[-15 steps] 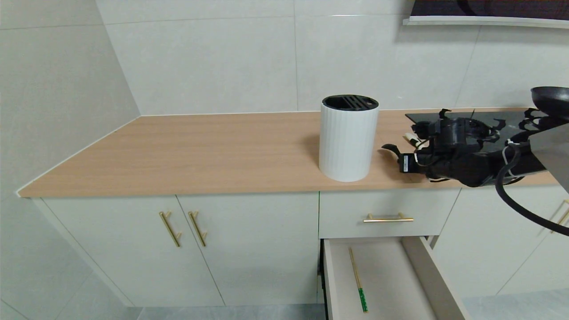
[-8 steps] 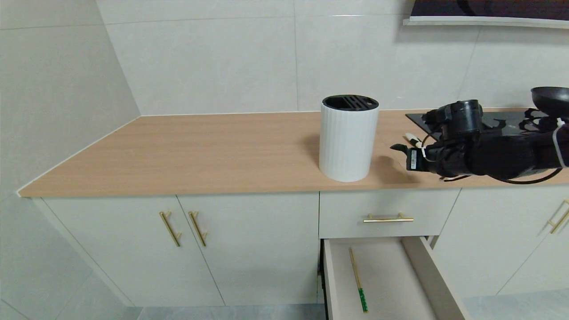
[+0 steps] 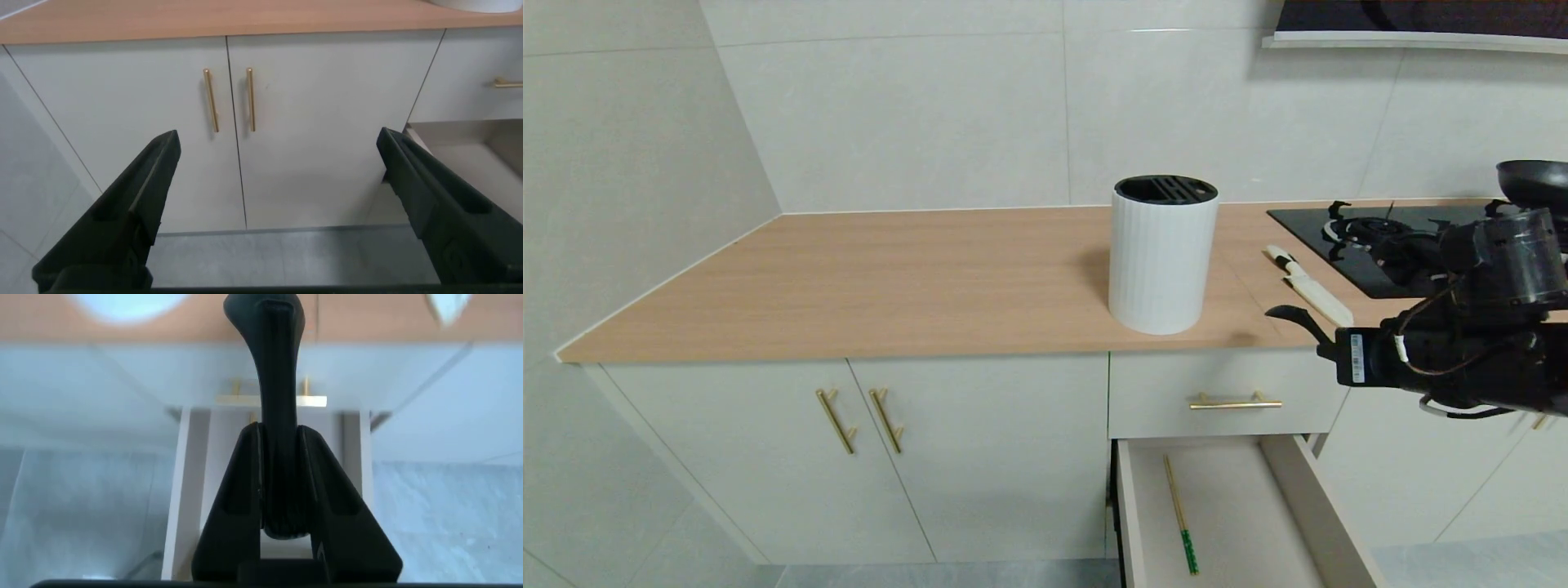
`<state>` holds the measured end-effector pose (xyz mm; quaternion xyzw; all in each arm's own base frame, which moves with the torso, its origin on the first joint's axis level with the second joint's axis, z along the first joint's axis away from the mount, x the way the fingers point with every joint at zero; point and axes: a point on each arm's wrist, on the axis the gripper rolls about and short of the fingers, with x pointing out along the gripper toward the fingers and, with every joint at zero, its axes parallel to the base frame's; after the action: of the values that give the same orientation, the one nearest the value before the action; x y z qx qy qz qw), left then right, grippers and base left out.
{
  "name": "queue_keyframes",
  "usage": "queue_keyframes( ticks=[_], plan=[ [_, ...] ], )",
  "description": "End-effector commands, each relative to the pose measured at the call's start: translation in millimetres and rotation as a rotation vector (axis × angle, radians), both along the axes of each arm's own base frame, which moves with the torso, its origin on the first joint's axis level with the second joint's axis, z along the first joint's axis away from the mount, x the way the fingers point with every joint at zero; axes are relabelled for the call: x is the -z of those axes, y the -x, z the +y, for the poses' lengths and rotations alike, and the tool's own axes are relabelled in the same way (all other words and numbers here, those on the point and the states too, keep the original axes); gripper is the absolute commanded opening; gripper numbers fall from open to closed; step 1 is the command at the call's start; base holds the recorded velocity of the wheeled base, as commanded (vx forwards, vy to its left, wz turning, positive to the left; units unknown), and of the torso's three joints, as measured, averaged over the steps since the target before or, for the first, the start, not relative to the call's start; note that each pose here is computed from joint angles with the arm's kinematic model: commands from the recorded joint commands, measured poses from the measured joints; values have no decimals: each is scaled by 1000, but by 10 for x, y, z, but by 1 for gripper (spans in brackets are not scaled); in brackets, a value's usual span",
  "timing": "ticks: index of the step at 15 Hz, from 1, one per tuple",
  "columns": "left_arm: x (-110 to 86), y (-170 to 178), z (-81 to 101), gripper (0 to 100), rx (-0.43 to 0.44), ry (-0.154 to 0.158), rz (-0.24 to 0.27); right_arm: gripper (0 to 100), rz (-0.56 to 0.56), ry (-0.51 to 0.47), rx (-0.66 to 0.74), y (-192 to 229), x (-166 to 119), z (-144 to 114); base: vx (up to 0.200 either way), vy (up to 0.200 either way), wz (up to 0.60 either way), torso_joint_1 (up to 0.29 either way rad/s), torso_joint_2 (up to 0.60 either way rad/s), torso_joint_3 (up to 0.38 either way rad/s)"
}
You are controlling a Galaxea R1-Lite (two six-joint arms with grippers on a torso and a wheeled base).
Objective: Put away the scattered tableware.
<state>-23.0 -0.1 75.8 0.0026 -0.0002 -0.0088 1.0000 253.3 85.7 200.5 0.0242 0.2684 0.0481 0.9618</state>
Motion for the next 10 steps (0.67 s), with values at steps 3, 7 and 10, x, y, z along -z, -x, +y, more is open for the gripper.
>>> queue_keyframes(
  ticks=[3, 7, 10],
  plan=[
    [0, 0, 0, 100, 1, 1, 0, 0, 15, 4, -32, 212, 49, -20, 0, 0, 0, 0, 0, 0],
    [0, 0, 0, 100, 1, 1, 0, 0, 43, 12, -34, 164, 122, -1, 0, 0, 0, 0, 0, 0],
    [0, 0, 0, 100, 1, 1, 0, 0, 47, 13, -34, 156, 134, 2, 0, 0, 0, -12, 24, 17]
  ],
)
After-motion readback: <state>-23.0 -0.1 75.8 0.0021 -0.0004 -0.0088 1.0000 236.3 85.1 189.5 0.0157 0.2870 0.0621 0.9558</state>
